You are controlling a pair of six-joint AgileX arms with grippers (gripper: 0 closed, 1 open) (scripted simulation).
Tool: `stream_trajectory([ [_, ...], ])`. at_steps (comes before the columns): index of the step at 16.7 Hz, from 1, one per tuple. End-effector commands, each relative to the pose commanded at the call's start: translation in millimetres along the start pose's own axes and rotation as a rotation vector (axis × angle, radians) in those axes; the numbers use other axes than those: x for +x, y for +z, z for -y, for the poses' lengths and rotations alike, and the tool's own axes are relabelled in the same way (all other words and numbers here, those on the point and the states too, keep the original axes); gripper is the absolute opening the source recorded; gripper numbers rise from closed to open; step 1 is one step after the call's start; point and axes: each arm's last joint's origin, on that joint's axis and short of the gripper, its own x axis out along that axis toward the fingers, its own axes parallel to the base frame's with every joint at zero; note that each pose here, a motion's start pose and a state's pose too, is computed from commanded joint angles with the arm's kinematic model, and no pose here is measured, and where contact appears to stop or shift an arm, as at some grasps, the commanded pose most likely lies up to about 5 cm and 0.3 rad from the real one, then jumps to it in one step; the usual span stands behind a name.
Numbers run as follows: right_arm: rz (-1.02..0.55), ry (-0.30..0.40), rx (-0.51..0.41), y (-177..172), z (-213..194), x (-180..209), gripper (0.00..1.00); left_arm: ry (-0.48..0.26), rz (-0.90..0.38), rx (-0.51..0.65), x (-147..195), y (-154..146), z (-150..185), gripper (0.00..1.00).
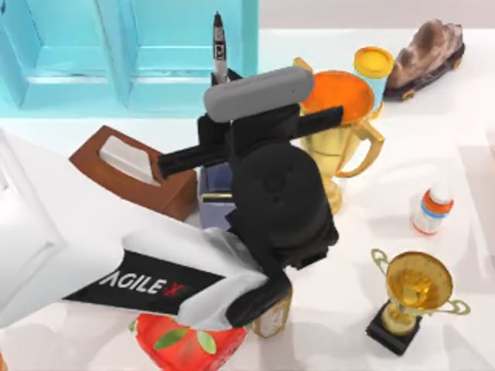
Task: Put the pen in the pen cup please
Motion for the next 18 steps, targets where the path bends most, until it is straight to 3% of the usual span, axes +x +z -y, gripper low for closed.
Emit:
stream_trajectory([
  [9,0.0,0.0,0.0,0.0,0.0,0.0,1.0,0.0,0.0,0.0,4.4,-2.3,0.0,0.0],
  [18,0.0,0.0,0.0,0.0,0.0,0.0,1.0,0.0,0.0,0.0,4.4,-2.3,0.0,0.68],
])
